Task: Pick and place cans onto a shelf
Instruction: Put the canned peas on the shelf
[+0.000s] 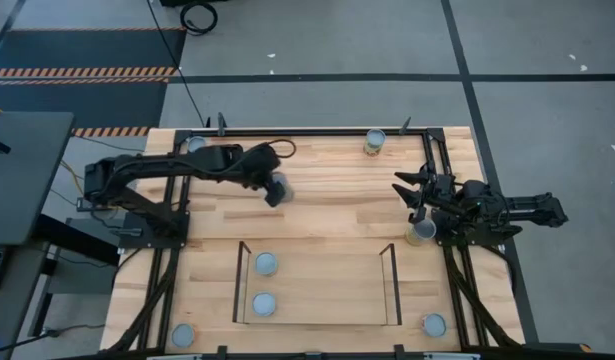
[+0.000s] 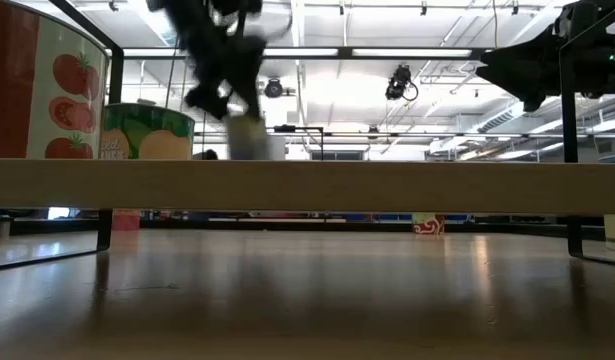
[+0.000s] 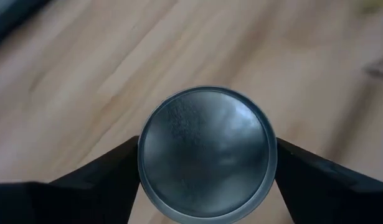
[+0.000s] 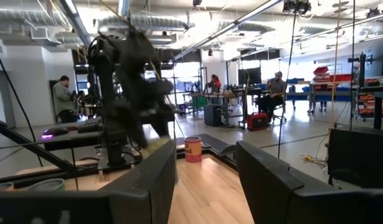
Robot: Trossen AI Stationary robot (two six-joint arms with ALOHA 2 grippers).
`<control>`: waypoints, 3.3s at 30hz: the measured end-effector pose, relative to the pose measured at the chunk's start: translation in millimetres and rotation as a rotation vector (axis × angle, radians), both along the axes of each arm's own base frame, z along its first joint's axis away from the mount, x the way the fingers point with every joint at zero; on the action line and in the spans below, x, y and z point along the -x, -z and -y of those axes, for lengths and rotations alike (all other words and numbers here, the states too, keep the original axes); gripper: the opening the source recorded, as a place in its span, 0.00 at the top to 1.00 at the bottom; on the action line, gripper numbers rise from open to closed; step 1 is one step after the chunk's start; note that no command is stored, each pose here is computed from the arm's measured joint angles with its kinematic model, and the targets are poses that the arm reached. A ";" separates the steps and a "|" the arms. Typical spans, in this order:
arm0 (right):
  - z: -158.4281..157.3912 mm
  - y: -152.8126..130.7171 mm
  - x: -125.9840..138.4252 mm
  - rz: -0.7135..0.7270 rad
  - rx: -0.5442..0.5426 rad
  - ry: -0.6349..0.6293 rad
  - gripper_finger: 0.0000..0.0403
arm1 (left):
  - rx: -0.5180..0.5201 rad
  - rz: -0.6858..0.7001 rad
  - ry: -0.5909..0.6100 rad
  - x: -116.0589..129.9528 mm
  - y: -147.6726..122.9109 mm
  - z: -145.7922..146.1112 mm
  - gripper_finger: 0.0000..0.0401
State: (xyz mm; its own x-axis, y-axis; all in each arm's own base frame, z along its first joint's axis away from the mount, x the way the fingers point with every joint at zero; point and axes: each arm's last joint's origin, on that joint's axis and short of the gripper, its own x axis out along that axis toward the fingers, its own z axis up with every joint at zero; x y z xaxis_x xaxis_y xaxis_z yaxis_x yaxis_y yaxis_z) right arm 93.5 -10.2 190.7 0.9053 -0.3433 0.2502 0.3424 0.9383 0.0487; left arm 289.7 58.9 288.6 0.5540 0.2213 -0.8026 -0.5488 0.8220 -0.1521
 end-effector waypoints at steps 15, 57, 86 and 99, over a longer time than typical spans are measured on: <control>-3.1 -8.8 1.9 0.113 -0.027 -0.119 0.57 | -0.030 0.122 0.423 -36.4 -110.2 130.8 0.21; -45.4 -110.5 -39.6 -0.053 -0.019 -0.507 0.57 | -0.152 -0.298 1.204 -98.4 2.0 164.5 0.14; -43.5 -126.4 -35.2 0.153 -0.294 -0.584 0.57 | -0.166 -0.333 1.185 -95.3 4.9 157.6 0.12; -42.8 -126.3 -35.3 0.155 -0.297 -0.564 0.57 | -0.211 -0.367 1.127 -90.0 -6.9 164.7 0.12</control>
